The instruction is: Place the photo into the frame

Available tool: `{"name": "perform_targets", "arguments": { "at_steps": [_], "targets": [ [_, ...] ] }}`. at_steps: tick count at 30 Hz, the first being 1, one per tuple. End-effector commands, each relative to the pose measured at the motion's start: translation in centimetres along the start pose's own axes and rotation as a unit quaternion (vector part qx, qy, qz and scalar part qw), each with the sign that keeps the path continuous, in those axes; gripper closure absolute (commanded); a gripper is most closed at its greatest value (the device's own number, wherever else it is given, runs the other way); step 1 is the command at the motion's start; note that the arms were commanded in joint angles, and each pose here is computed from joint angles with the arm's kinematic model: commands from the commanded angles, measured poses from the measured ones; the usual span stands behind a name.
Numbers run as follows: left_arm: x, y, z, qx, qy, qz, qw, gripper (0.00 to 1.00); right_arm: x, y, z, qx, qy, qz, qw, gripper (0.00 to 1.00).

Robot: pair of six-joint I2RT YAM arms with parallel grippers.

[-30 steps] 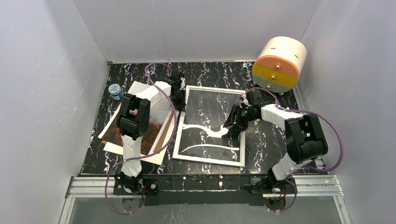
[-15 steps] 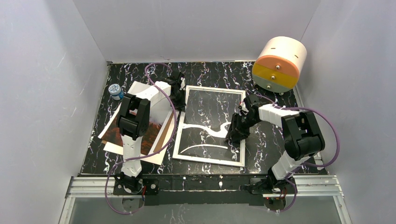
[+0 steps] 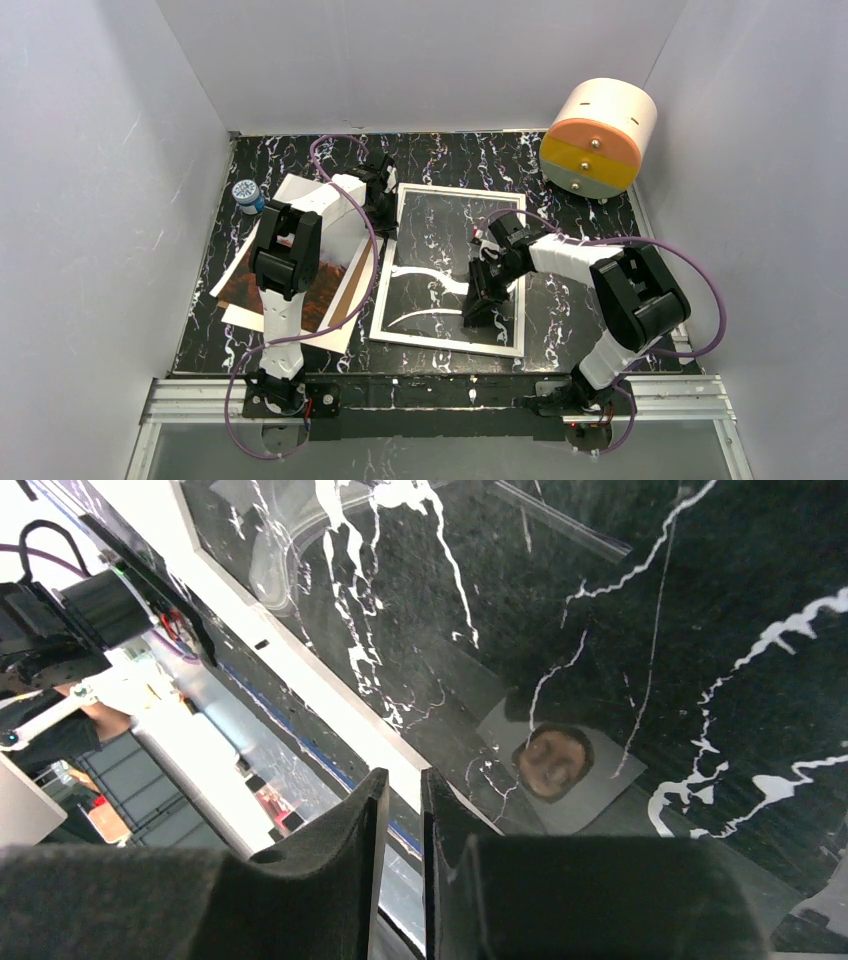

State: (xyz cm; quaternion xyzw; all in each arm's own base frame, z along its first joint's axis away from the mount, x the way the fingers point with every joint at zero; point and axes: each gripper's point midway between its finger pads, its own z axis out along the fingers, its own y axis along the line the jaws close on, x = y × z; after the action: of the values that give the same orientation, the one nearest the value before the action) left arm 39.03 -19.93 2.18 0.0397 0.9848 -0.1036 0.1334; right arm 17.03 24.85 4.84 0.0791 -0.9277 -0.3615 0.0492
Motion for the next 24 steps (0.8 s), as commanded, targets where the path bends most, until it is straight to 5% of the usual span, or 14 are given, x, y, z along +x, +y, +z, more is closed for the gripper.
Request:
{"name": "perform_targets", "arguments": {
  "at_steps": [1, 8, 16, 24],
  "targets": [
    [4.7, 3.3, 2.1, -0.059, 0.082, 0.002, 0.995, 0.91, 1.5, -0.8, 0.8, -0.005, 0.024, -0.001, 1.000, 0.74],
    [4.6, 3.2, 2.2, -0.059, 0.081, 0.004, 0.995, 0.90, 3.2, -2.9, 1.6, 0.036, 0.057, -0.001, 0.998, 0.75],
    [4.5, 3.1, 2.0, -0.056, 0.080, 0.004, 0.995, 0.91, 2.3, -3.0, 0.6, 0.066, 0.027, -0.028, 0.997, 0.74],
    [1.5, -0.2, -1.1, 0.014, 0.036, 0.004, 0.999, 0.77, -5.2, -0.2, -4.8, 0.109, -0.156, -0.025, 0.981, 0.65]
  ]
}}
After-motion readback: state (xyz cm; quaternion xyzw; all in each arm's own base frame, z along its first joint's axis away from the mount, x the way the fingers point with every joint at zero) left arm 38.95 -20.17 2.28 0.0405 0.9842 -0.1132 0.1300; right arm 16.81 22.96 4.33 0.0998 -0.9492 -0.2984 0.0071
